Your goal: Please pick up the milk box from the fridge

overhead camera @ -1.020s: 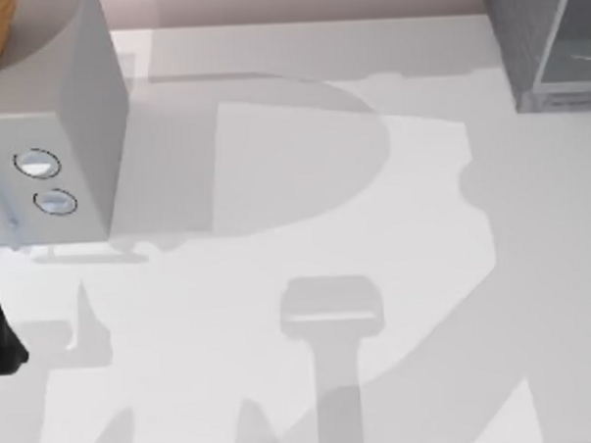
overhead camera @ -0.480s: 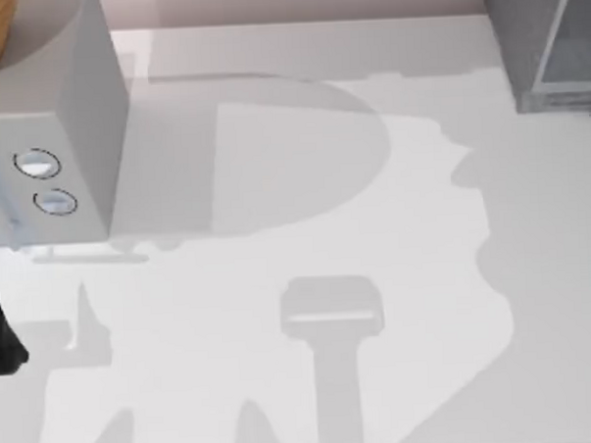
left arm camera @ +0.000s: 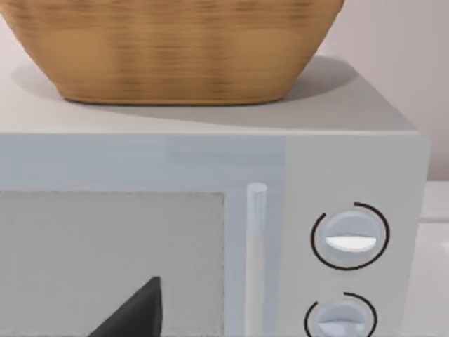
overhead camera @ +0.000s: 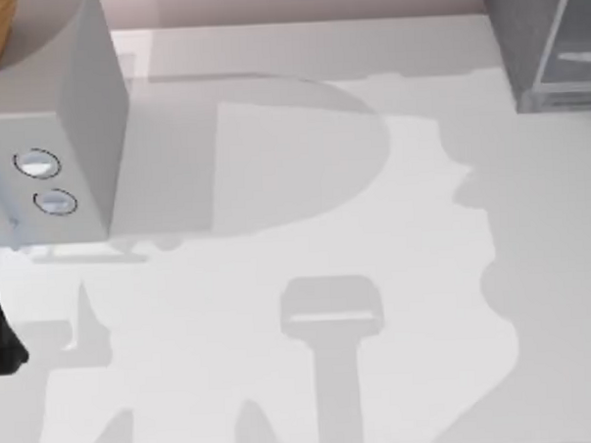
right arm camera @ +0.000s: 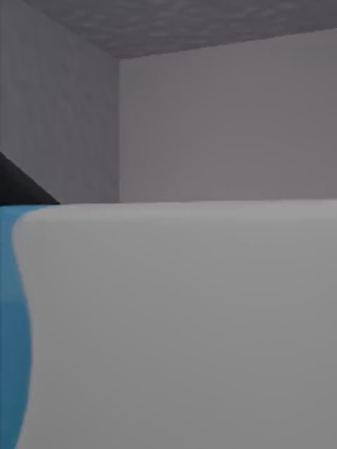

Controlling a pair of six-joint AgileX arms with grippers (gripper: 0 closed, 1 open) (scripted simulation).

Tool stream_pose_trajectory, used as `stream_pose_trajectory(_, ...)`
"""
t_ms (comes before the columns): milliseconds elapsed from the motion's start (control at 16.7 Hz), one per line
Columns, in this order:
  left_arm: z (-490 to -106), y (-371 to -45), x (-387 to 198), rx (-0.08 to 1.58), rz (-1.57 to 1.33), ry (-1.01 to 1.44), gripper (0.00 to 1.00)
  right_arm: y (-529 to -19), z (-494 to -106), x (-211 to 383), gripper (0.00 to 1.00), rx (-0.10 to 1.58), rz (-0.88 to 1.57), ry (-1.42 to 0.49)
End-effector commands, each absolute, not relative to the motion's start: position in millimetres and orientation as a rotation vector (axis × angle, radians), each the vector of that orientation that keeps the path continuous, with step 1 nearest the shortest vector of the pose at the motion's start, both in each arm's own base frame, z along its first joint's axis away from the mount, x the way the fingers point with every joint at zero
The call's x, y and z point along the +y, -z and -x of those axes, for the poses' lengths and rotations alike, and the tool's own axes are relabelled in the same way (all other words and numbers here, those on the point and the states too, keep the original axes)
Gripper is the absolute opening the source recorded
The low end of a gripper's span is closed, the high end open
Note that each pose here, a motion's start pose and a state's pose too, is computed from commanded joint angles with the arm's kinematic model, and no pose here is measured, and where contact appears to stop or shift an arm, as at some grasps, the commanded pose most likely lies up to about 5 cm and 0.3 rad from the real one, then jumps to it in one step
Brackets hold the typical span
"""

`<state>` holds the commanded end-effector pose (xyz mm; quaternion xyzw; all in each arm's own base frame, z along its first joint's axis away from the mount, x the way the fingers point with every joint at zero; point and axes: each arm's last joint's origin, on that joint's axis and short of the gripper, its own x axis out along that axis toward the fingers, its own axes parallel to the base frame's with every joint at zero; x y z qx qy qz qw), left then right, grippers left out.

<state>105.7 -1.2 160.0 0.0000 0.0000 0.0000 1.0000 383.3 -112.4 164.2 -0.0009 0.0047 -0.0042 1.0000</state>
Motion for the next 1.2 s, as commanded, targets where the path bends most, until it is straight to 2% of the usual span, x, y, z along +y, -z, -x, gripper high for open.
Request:
stream_pose_trajectory(240,-106,-160,-1,0.000,0.000,0.000,1.00,-179,-371,-101,0.00,0.017,0.001,0.001)
stream_pose_trajectory(480,-106,-160,-1,0.000,0.000,0.000,1.00,-215,-333,-75,0.00,0.020,0.003,-0.003)
stream_pose_trajectory(840,-106,-160,-1,0.000,0.000,0.000,1.00,-255,-221,-31,0.00,-0.020,0.007,-0.001)
stream_pose_trajectory(1020,-106,-160,-1,0.000,0.000,0.000,1.00,-243,-164,-16,0.00,-0.044,0.006,0.001)
stream_pose_trajectory(1200,-106,-160,-1,0.000,0.000,0.000,1.00,-214,-127,-7,0.00,-0.047,0.002,0.002)
